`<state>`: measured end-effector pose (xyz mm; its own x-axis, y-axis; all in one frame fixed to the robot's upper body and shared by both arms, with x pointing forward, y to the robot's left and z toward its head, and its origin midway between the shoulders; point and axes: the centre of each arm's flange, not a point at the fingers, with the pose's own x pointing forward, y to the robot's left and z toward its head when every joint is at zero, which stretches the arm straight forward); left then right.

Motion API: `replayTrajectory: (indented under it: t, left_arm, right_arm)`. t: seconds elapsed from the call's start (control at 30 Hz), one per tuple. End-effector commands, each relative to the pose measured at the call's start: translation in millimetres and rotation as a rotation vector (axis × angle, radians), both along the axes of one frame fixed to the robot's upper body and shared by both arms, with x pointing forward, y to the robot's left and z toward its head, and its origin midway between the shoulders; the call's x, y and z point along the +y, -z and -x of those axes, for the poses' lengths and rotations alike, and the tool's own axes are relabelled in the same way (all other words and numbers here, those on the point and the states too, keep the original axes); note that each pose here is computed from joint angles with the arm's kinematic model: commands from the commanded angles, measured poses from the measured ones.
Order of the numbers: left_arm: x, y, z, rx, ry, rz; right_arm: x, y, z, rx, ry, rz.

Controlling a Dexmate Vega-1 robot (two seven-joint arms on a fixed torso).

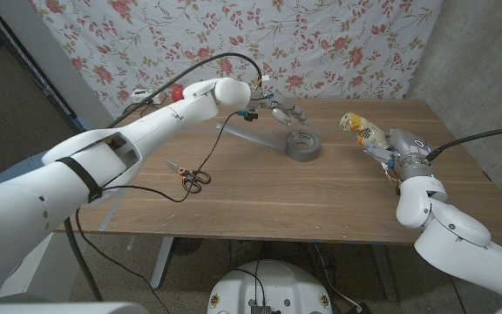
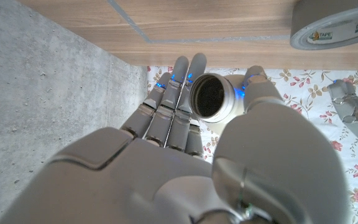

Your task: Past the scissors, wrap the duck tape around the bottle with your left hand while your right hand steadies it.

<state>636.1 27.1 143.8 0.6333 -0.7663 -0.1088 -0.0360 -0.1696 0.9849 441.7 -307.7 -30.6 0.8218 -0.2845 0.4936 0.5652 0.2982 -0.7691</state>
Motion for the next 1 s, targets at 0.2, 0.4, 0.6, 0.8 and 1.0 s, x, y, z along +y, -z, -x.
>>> replayTrajectory:
  t: [0.2,0.4,0.6,0.8,1.0]
  left_arm:
    - [-29.0,15.6,5.3,-0.133,-0.046,-0.219]
    - [-35.4,19.5,3.4,-0.158,-0.059,-0.263]
    - [-41.2,24.0,3.8,-0.199,-0.082,-0.320]
    - [-46.0,34.2,5.2,-0.260,-0.115,-0.376]
    - [-46.7,41.9,2.5,-0.294,-0.125,-0.392]
  right_arm:
    - [-7.3,-2.4,-3.1,-0.075,-0.036,-0.048]
    - [-8.2,-3.7,-3.1,-0.090,-0.056,-0.050]
    - [-9.2,-4.9,-4.8,-0.094,-0.060,-0.050]
    - [-9.9,-7.0,-7.5,-0.094,-0.068,-0.048]
    - [-9.7,-10.3,-10.8,-0.091,-0.075,-0.043]
